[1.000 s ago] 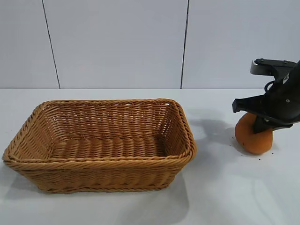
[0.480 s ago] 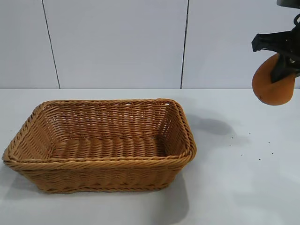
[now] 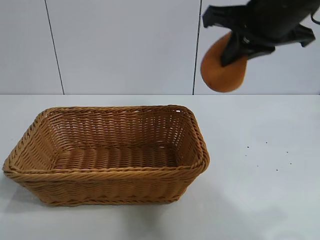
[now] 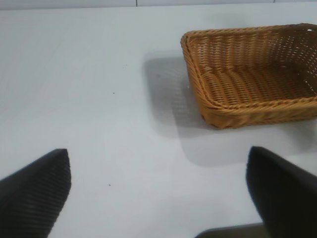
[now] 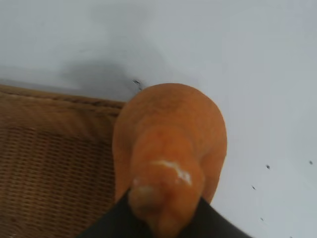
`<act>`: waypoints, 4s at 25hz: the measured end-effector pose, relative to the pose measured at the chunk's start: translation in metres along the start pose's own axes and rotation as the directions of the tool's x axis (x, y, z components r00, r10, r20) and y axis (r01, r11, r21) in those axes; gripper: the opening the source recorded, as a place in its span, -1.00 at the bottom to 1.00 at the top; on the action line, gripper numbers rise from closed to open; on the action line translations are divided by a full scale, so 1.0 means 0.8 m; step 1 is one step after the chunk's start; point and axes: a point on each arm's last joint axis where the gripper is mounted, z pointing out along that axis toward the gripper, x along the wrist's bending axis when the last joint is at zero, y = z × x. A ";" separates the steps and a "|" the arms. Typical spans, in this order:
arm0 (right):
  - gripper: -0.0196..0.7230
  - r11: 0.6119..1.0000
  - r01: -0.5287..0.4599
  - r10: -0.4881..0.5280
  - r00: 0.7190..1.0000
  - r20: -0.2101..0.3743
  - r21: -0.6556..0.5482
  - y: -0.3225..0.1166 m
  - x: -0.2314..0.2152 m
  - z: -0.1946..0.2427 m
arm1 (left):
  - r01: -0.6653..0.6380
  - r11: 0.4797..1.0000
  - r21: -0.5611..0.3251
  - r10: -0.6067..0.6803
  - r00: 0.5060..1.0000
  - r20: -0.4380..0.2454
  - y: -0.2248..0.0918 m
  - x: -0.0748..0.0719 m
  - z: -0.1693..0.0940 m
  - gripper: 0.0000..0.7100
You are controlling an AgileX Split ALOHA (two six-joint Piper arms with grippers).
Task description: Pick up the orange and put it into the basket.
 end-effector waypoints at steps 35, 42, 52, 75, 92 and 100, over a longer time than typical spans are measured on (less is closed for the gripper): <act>-0.93 0.916 0.220 -0.178 0.972 -0.151 0.335 -0.066 0.116 0.130 | 0.000 1.000 0.000 0.000 1.000 0.000 0.000 0.000 0.000 0.94; -0.93 0.896 0.232 -0.190 0.971 -0.147 0.379 -0.083 0.113 0.156 | 0.000 1.000 0.000 0.000 1.000 0.000 0.000 0.000 0.000 0.94; -0.07 0.901 0.232 -0.191 0.971 -0.146 0.367 -0.085 0.113 0.162 | 0.000 1.000 0.000 0.000 1.000 0.000 0.000 0.000 0.000 0.94; 0.53 0.943 0.239 -0.229 0.971 -0.070 0.229 -0.003 0.116 0.071 | 0.000 1.000 -0.001 0.000 1.000 0.002 0.000 0.000 0.000 0.94; 0.53 0.990 0.035 -0.050 0.993 0.109 0.140 -0.040 -0.010 -0.038 | 0.000 1.000 -0.001 0.000 1.000 0.002 0.000 0.000 0.000 0.94; 0.53 0.997 -0.040 0.028 0.980 0.199 0.060 -0.079 -0.057 -0.117 | 0.000 1.000 -0.001 0.000 1.000 0.002 0.000 0.000 0.000 0.94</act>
